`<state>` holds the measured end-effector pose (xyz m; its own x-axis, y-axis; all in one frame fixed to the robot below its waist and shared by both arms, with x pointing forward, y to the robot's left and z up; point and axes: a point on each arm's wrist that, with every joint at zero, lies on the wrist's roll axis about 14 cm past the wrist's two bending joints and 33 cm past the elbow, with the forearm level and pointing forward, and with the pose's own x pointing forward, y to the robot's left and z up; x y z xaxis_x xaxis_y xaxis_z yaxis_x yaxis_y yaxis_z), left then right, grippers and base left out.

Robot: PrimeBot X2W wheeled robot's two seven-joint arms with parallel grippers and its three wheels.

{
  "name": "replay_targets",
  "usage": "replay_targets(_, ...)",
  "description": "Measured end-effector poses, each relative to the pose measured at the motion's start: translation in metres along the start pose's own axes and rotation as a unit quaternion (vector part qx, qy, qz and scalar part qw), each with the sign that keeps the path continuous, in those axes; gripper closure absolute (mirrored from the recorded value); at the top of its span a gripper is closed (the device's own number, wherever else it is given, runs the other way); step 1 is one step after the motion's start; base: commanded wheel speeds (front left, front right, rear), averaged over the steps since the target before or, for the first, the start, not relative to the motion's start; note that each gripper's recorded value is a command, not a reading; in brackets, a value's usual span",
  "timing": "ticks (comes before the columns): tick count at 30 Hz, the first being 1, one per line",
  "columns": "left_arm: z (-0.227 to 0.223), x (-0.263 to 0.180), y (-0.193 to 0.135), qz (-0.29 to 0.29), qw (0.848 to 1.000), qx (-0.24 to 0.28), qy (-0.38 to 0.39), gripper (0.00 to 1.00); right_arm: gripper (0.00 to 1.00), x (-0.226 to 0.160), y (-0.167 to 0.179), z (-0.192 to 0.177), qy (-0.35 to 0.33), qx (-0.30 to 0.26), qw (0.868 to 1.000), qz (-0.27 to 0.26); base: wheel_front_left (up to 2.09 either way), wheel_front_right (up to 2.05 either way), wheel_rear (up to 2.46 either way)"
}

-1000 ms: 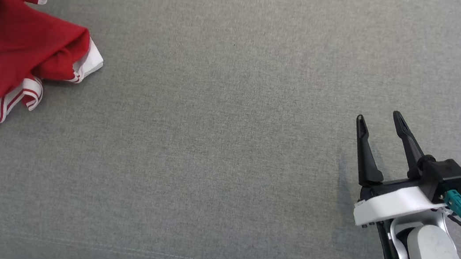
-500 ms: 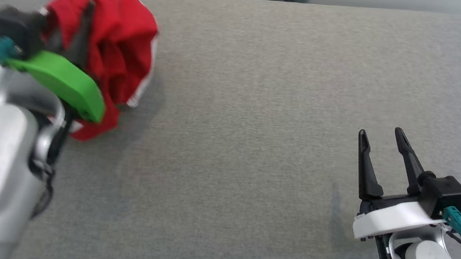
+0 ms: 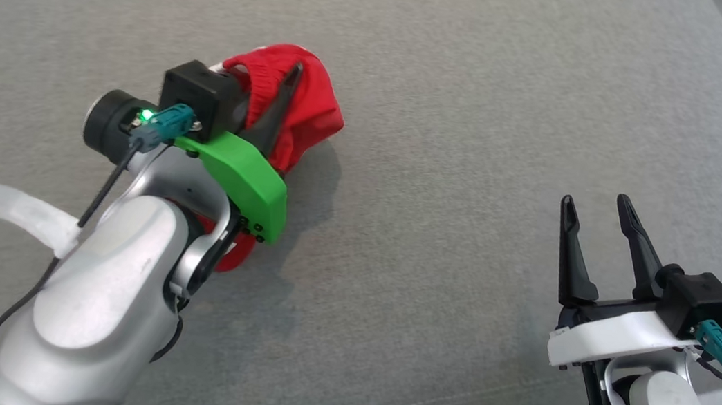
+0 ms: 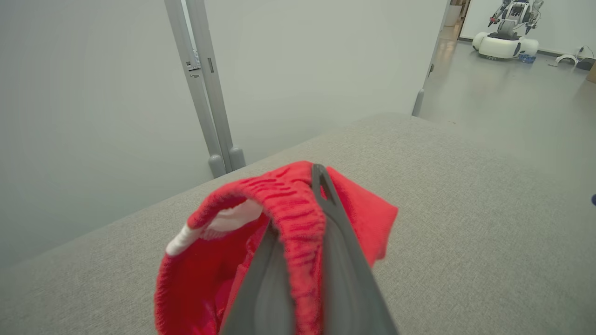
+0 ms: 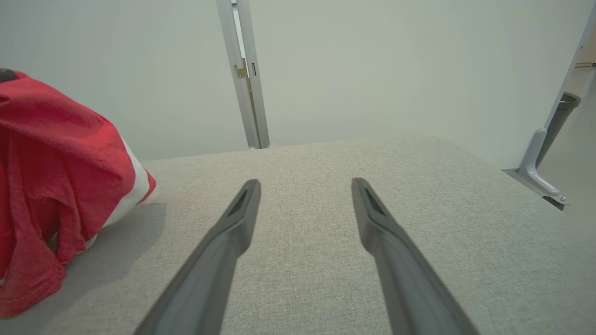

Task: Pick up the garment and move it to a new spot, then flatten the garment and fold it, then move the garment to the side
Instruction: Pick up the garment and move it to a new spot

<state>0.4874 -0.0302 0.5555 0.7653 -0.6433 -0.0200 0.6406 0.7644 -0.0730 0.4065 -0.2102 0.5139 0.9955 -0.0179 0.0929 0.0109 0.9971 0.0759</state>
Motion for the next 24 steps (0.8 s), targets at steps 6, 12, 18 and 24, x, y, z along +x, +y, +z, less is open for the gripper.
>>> replay_targets(6,-0.05,0.031,-0.048,-0.074,0.995,-0.019,0.071,1.0,0.0,-0.017,-0.034,-0.01,0.018,0.003,0.998,-0.052,0.0,0.0,0.0)
replay_targets(12,-0.096,0.043,-0.089,-0.137,0.982,-0.042,0.121,0.0,0.0,-0.024,-0.051,-0.024,0.041,0.002,0.996,-0.081,0.0,0.0,0.0)
replay_targets(18,-0.081,0.044,-0.126,-0.198,0.975,-0.057,0.086,0.0,0.0,-0.02,-0.056,-0.024,0.039,-0.003,0.996,-0.086,0.0,0.0,0.0)
replay_targets(24,-0.045,0.028,-0.134,-0.22,0.973,-0.058,0.038,0.0,0.0,-0.012,-0.048,-0.018,0.028,-0.009,0.997,-0.071,0.0,0.0,0.0)
